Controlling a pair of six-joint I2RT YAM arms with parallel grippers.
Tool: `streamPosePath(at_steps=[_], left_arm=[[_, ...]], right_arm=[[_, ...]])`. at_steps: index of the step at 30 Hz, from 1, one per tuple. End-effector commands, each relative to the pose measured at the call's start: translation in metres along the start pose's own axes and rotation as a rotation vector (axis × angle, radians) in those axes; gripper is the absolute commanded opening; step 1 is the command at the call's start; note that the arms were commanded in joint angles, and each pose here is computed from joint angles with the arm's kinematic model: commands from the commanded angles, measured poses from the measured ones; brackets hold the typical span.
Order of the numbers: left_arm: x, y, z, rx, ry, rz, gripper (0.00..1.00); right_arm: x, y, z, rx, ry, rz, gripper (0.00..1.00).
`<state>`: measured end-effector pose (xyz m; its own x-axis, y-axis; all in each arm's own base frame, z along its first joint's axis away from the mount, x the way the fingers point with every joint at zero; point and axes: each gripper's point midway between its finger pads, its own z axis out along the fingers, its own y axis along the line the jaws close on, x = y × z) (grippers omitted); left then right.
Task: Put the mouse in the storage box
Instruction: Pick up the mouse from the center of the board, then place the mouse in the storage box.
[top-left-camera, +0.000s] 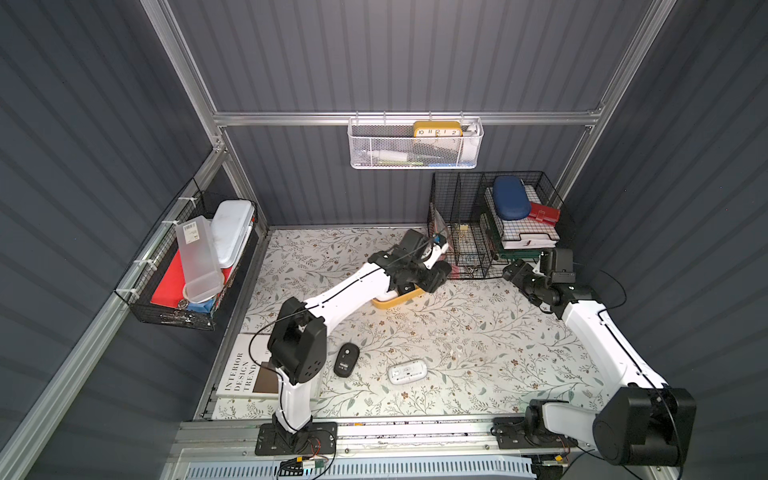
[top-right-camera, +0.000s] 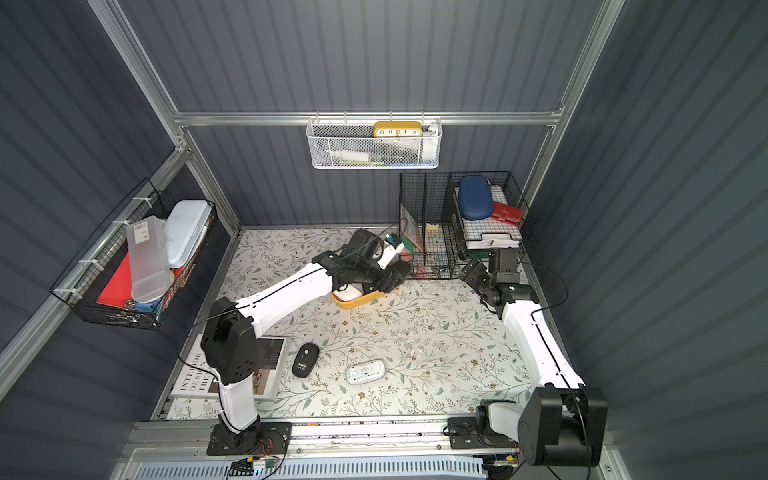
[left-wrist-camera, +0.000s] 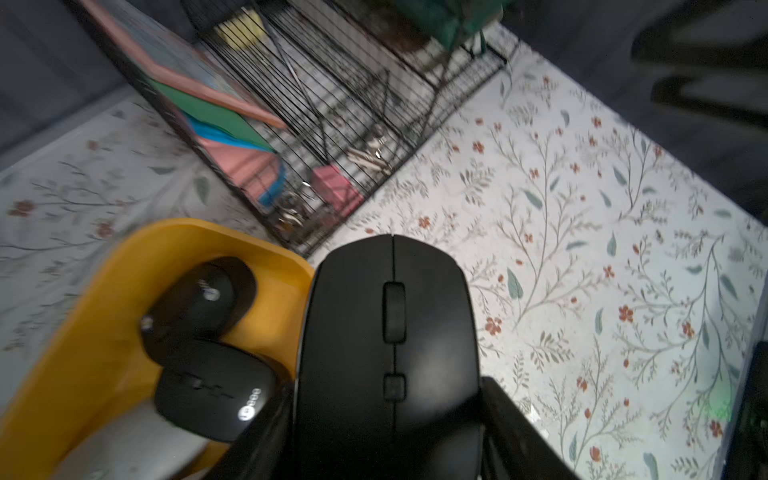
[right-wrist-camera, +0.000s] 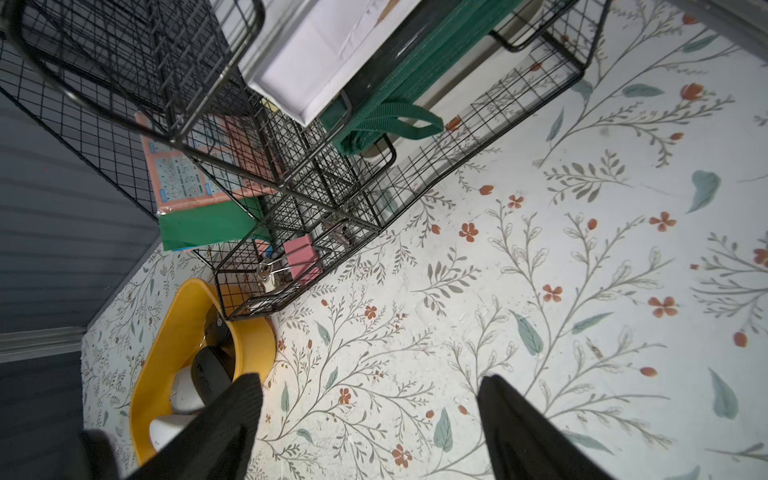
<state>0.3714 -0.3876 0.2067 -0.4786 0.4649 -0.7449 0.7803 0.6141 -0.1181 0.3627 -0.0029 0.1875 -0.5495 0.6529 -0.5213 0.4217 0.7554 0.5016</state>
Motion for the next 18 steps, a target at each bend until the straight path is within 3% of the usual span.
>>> streamPosePath(at_steps=[1,10,18], left_arm=[[0.015,0.024,0.008,-0.059,0.05,-0.082,0.48],[0.054,0.076,0.051,-0.139,0.185,-0.184,0.47],[0.067,0.085,0.07,-0.151,0.212,-0.201,0.48]], right_arm=[[0.012,0.005,0.0,-0.032,0.051,-0.036,0.86],[0.032,0.029,-0.01,-0.053,0.089,-0.203,0.86],[0.054,0.052,-0.013,-0.073,0.1,-0.33,0.86]])
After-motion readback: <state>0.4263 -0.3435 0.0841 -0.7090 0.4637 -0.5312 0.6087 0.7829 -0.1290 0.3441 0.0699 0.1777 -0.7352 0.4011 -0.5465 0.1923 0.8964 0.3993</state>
